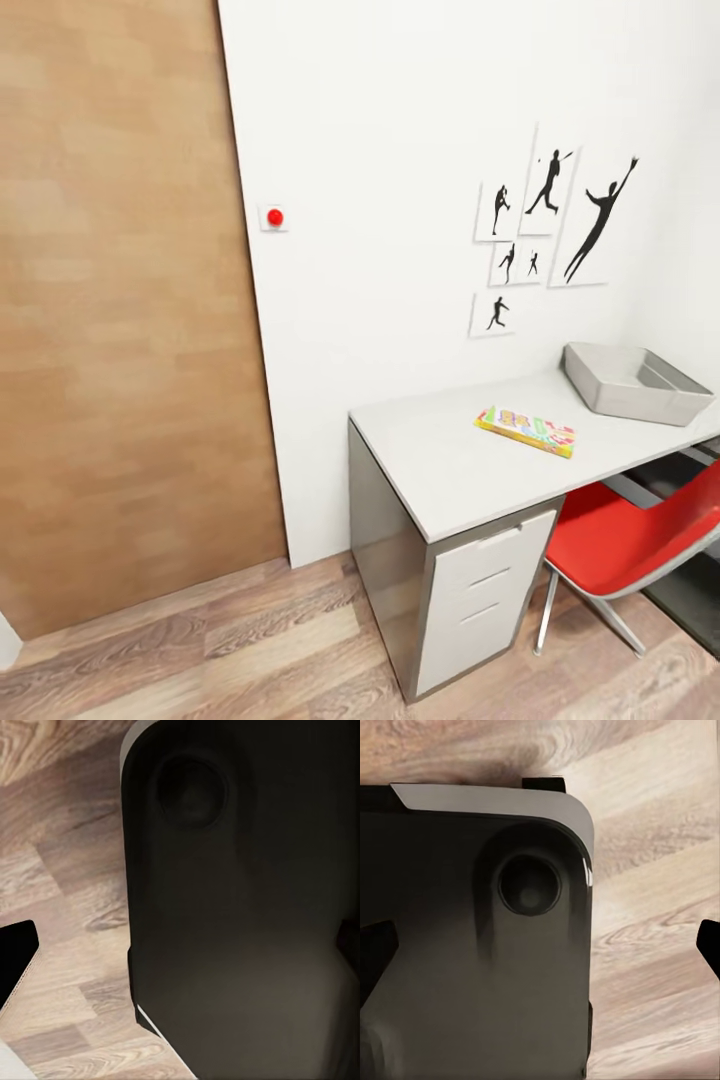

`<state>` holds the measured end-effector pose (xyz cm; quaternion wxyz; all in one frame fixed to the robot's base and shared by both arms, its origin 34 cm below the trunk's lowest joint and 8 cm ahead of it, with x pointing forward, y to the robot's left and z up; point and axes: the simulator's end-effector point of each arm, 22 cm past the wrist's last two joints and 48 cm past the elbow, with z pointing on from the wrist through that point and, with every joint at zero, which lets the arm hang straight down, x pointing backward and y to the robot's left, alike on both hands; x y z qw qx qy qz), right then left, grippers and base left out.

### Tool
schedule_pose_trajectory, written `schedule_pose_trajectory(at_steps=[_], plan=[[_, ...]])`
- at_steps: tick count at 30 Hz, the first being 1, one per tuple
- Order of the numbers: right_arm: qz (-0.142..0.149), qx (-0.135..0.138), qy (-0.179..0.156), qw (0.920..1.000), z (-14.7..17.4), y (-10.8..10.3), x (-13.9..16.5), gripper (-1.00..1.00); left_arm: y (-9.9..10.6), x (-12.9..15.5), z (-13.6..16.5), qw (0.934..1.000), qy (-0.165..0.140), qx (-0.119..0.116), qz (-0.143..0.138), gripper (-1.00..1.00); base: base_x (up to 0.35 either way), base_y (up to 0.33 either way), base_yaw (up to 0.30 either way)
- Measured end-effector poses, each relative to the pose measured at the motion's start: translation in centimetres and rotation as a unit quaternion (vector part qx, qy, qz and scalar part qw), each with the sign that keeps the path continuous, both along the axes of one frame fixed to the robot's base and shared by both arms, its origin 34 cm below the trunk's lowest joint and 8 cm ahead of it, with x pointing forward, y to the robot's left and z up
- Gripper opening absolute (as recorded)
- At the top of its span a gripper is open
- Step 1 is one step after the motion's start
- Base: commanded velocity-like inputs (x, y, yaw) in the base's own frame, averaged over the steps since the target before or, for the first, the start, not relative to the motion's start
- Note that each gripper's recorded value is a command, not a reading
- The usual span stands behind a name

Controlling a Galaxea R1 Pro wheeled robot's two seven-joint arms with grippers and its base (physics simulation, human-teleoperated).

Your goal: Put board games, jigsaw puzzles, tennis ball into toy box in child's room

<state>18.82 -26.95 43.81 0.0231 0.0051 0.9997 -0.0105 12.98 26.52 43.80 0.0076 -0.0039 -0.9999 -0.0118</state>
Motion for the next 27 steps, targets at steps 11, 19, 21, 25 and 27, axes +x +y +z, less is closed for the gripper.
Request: schedule_pose_trajectory(at_steps=[11,19,21,25,27], plan=[[-0.001,0.0,0.0,1.0,0.0,0.0,0.0,1.0,-0.2,0.2,0.0,1.0,-0.002,-0.001,0.0,1.0,0.0,0.0,-0.278],[-0.001,0.0,-0.002,1.0,0.0,-0.1,0.3,1.0,-0.3,0.5,0.0,1.0,-0.004,-0.002,0.001,1.0,0.0,0.0,-0.278],[-0.001,0.0,-0.004,1.0,0.0,-0.1,0.5,1.0,-0.3,0.6,0.0,1.0,-0.005,-0.002,0.001,1.0,0.0,0.0,-0.278],[-0.002,-0.003,-0.008,1.0,0.0,-0.4,1.0,1.0,-0.3,0.9,0.0,1.0,-0.007,-0.002,0.003,1.0,0.0,0.0,-0.278],[-0.002,-0.003,-0.009,1.0,0.0,-0.6,1.1,1.0,-0.4,1.0,0.0,1.0,-0.008,-0.003,0.003,1.0,0.0,0.0,-0.278]])
